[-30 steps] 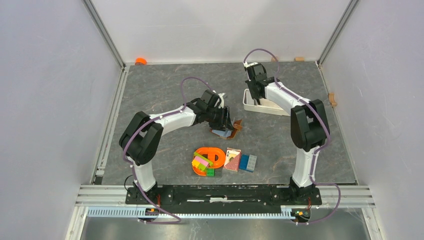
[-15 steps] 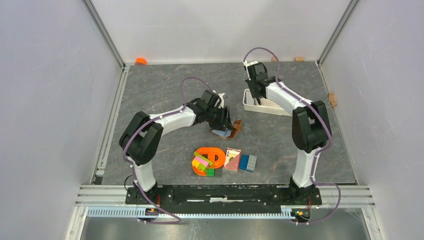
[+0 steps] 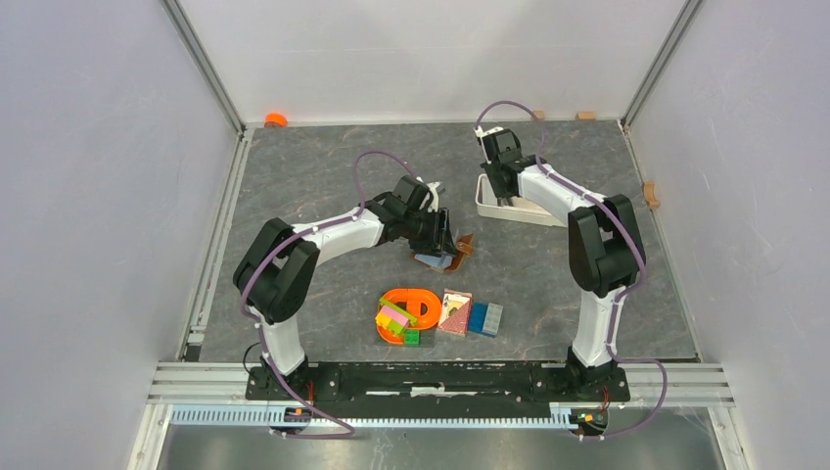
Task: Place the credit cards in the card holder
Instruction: Pick up the credit card from the storage box.
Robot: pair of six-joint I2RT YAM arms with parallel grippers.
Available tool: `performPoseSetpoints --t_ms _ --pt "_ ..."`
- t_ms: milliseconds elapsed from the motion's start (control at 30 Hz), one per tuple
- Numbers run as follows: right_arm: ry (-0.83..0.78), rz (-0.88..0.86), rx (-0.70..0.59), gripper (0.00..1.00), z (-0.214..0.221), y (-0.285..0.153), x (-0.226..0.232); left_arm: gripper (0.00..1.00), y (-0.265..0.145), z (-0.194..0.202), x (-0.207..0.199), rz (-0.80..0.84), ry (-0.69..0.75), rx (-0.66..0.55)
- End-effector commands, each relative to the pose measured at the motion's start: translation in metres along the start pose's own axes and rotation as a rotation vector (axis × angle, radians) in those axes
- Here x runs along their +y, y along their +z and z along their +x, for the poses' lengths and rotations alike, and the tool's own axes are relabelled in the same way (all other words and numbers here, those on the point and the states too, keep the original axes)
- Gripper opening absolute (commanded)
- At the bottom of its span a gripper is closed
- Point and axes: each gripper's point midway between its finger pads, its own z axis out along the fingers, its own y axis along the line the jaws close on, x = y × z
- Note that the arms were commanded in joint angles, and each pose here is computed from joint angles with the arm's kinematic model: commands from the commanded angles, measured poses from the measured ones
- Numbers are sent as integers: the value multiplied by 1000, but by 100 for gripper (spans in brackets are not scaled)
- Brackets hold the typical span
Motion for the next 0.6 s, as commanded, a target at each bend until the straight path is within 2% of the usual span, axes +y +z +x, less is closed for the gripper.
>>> performPoseSetpoints --t_ms 0,567 --pt "-20 60 -26 10 -6 1 -12 55 -18 -18 -27 65 40 -52" --pt "-67 87 9 17 6 13 -10 55 -17 -17 -26 64 38 -48"
